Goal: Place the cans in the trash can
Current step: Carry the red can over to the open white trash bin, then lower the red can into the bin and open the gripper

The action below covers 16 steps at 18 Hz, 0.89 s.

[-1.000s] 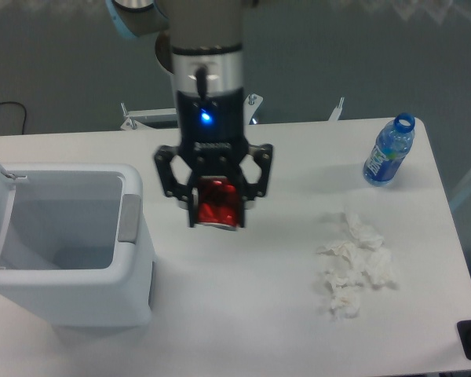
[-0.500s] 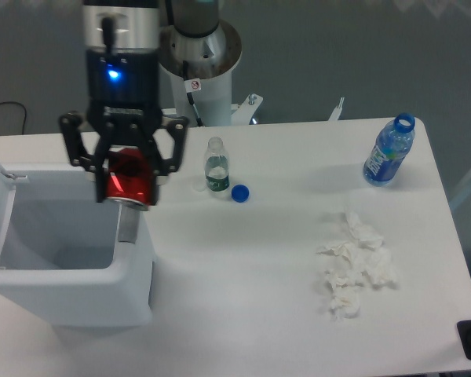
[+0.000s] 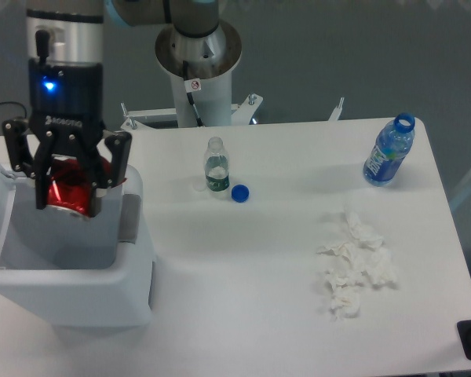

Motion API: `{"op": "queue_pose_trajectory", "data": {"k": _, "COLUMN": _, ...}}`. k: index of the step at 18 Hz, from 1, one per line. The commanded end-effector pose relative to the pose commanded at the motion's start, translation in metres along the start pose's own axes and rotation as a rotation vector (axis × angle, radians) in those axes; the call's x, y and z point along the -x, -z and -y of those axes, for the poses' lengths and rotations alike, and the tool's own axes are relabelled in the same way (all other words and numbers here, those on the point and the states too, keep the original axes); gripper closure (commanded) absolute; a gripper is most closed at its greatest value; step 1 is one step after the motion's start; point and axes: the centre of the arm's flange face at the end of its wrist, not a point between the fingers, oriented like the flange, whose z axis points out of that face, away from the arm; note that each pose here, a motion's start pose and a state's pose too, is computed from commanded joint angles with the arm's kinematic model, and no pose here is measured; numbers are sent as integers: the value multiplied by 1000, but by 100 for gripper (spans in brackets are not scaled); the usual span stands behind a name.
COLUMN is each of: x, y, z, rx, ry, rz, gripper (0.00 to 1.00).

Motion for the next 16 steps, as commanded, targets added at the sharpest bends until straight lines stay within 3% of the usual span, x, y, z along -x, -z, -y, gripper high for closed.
{"op": "queue_pose_trajectory", "data": {"k": 13, "x": -17, "y": -42, "z": -12, "rx": 56, "ry": -19, "rz": -36, "gripper": 36}}
{"op": "queue_pose_trajectory", "data": {"k": 16, "x": -18, "y": -48, "z": -17, "rx": 70, "ry": -22, "rz": -40, "gripper": 29}}
